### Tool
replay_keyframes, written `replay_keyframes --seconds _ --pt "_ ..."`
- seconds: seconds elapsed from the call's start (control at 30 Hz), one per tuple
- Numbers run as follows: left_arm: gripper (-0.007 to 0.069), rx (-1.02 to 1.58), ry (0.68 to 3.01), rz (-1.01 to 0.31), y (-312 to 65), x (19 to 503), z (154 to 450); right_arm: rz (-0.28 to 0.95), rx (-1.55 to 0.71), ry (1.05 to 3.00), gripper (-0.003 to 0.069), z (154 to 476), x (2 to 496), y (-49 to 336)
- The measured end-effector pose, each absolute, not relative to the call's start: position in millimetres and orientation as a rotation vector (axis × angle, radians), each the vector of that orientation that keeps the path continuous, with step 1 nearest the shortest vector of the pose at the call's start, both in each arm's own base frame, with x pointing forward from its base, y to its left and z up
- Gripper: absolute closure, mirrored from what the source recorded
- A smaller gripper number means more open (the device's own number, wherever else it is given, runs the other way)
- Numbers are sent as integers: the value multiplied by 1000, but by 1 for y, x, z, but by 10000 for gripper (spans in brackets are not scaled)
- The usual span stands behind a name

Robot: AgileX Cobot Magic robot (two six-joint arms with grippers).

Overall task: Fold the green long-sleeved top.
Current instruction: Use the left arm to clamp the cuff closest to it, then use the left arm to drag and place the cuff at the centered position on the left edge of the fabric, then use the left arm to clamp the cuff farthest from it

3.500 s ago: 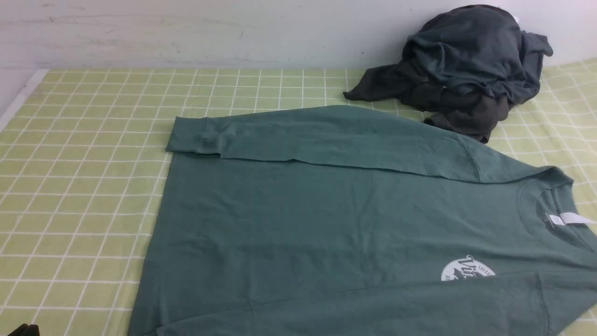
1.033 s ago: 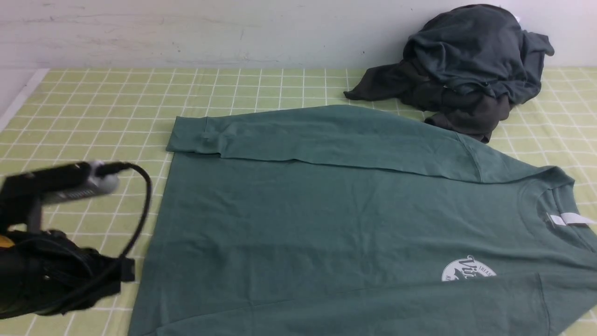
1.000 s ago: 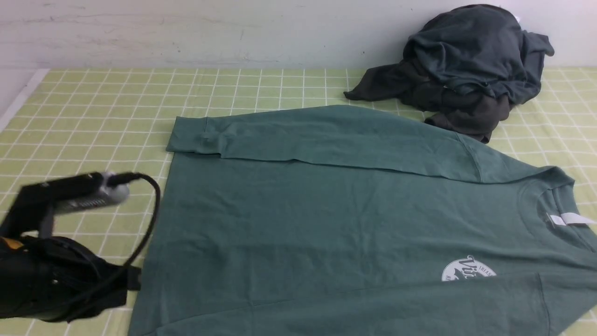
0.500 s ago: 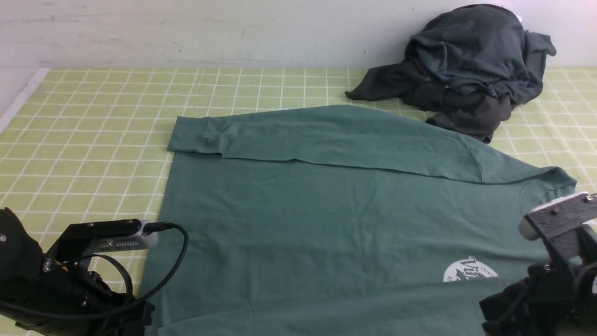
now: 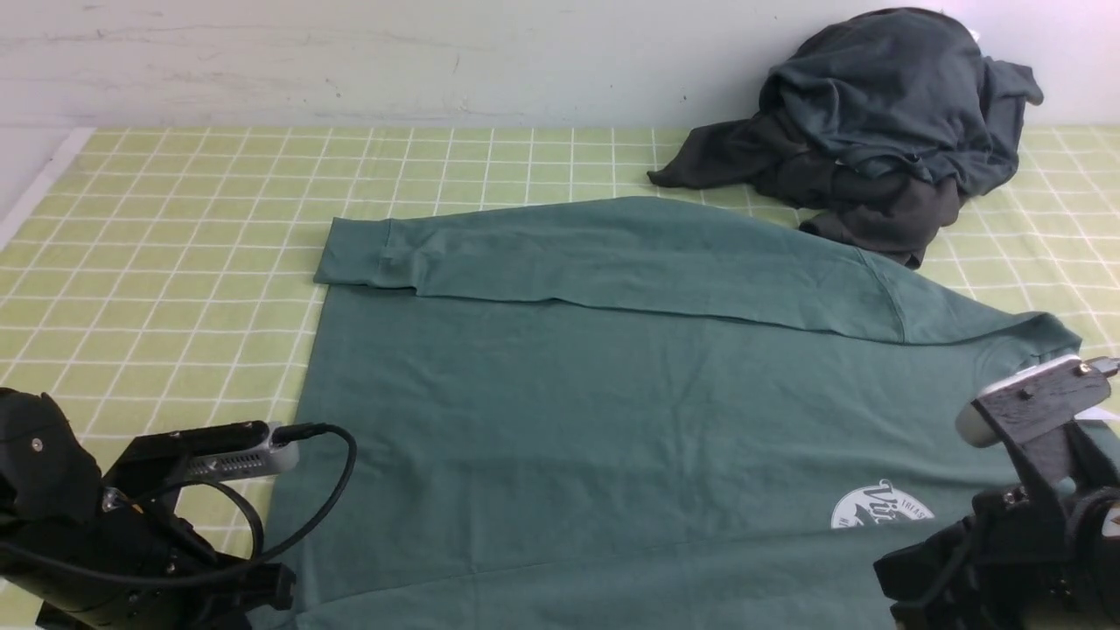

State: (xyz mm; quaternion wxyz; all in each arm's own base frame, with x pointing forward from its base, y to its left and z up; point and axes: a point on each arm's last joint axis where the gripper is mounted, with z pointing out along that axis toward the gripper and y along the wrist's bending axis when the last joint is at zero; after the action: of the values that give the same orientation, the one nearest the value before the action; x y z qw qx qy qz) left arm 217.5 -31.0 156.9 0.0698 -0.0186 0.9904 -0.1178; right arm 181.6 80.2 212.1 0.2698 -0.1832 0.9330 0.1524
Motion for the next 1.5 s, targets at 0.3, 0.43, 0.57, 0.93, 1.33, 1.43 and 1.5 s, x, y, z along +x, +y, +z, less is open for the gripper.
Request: replay_keyframes --seconds 0.3,0.43,0.57,0.93,1.33,1.43,1.5 --pt "626 6 2720 -447 -37 222 222 406 -516 2507 673 212 182 80" --pt "626 61 2567 -443 -38 230 266 401 -534 2502 673 212 182 80" --pt "626 125 2383 -421 -40 251 319 398 -543 2496 673 213 182 80" --pt "593 165 2549 -322 -40 372 259 406 -567 2481 673 223 186 83" --pt "265 86 2634 -218 -38 504 191 407 -573 2483 673 223 186 83" --pt "261 20 2673 -137 -32 514 184 405 -578 2482 673 223 186 83" --pt "262 -7 2695 -100 -29 517 180 402 -583 2481 673 223 186 83"
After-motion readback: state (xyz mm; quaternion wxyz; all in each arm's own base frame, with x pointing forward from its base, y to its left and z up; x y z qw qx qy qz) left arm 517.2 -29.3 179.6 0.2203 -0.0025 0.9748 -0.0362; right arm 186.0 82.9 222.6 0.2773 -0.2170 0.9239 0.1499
